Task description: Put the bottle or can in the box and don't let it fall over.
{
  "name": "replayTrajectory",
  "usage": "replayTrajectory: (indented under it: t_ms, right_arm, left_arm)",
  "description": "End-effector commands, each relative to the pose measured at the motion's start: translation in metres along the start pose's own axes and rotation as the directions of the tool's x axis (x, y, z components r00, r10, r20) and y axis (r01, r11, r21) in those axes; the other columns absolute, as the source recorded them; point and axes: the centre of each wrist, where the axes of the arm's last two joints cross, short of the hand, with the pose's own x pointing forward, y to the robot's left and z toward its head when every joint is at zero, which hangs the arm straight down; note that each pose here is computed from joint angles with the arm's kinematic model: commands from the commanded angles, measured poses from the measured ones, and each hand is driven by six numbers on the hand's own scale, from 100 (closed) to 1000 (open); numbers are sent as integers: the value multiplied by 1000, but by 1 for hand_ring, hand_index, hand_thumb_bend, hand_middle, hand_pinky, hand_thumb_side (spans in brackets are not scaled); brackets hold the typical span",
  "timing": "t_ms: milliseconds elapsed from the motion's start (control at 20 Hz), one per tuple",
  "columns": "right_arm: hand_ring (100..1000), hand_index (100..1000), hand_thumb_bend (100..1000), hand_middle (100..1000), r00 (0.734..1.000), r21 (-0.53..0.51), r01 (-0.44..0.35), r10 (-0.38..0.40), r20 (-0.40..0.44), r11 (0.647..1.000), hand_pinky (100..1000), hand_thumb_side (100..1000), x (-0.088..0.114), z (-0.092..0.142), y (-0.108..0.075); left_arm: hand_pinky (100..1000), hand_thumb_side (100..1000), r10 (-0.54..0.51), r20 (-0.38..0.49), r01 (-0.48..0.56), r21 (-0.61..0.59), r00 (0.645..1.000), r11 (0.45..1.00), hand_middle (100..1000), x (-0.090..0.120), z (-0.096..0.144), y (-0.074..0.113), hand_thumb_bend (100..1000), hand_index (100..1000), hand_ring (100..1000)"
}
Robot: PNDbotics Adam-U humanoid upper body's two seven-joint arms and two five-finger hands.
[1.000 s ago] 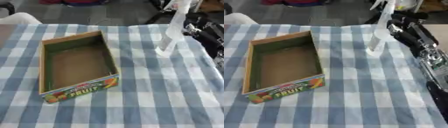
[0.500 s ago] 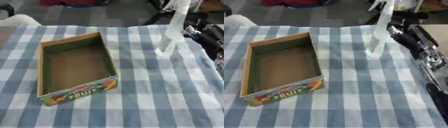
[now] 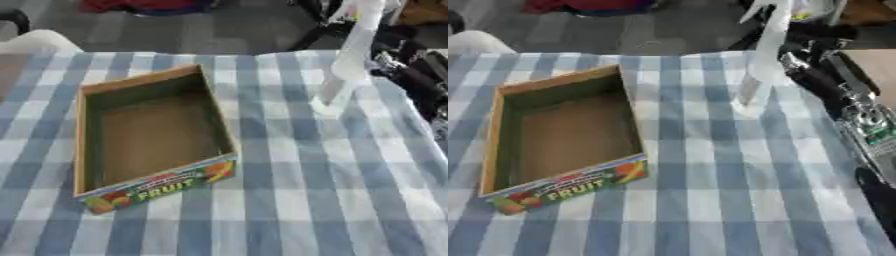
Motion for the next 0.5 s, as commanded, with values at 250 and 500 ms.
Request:
replayTrajectory:
  t_ms: [250, 500]
  right_arm:
    - [1000, 920, 100, 1000, 999, -43, -43, 44, 20, 998, 841, 520, 12, -5, -23]
    - [1000, 922, 100, 1000, 999, -48, -43, 44, 21, 998, 842, 530, 11, -6, -27]
  left_arm:
    - [970, 417, 0, 30, 0, -10, 1000, 1000, 571, 7, -4, 1, 716, 768, 484]
    - [970, 417, 2, 35, -1, -13, 999, 1000, 571, 8, -5, 1, 715, 768, 484]
